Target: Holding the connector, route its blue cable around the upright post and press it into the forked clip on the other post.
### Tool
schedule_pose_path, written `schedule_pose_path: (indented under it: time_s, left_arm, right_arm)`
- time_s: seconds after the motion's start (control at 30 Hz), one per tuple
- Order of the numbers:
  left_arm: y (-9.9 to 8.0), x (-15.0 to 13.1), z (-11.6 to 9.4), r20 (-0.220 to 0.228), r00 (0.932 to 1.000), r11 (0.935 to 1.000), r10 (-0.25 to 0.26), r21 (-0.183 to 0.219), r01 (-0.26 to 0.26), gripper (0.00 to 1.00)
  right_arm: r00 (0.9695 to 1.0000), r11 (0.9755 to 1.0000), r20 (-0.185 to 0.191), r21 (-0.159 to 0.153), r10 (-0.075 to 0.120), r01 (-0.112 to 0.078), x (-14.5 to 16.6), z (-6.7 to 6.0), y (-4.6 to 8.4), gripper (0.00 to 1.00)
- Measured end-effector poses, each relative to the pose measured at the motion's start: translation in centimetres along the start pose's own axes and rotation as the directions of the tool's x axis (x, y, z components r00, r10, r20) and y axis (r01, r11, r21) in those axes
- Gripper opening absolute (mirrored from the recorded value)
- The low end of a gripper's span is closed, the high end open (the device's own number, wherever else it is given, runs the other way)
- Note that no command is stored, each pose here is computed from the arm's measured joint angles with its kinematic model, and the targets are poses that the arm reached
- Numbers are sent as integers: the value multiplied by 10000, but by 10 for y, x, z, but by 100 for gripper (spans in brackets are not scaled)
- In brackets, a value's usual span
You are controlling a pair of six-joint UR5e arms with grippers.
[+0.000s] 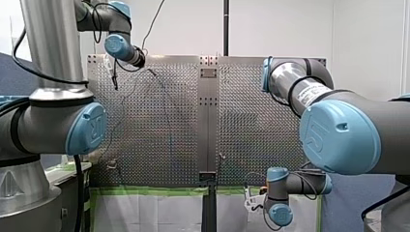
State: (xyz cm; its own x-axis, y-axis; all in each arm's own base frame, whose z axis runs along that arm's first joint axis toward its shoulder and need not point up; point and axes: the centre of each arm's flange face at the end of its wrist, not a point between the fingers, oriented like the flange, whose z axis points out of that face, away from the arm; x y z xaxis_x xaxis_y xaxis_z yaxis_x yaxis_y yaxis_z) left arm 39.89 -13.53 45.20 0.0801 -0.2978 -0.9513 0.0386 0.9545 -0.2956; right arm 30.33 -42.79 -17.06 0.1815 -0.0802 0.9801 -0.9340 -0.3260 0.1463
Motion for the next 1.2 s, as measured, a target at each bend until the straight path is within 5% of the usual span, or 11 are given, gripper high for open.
schedule_pose_path:
  time_s: [0.43,0.77,1.2]
  left_arm:
    - [-9,-14,18,-563,9954,9970,777,101,-772,100]
    - [-13,-21,13,-1032,9841,9894,1449,103,-1446,100]
    - [-14,-11,-1,-2027,9680,9882,1478,-104,-1530,100]
  right_arm:
    - [10000,10000,39,9,-3,3,0,1,0,0]
    - [10000,10000,32,7,-2,2,0,1,0,0]
    - [10000,10000,29,26,-2,2,0,1,0,0]
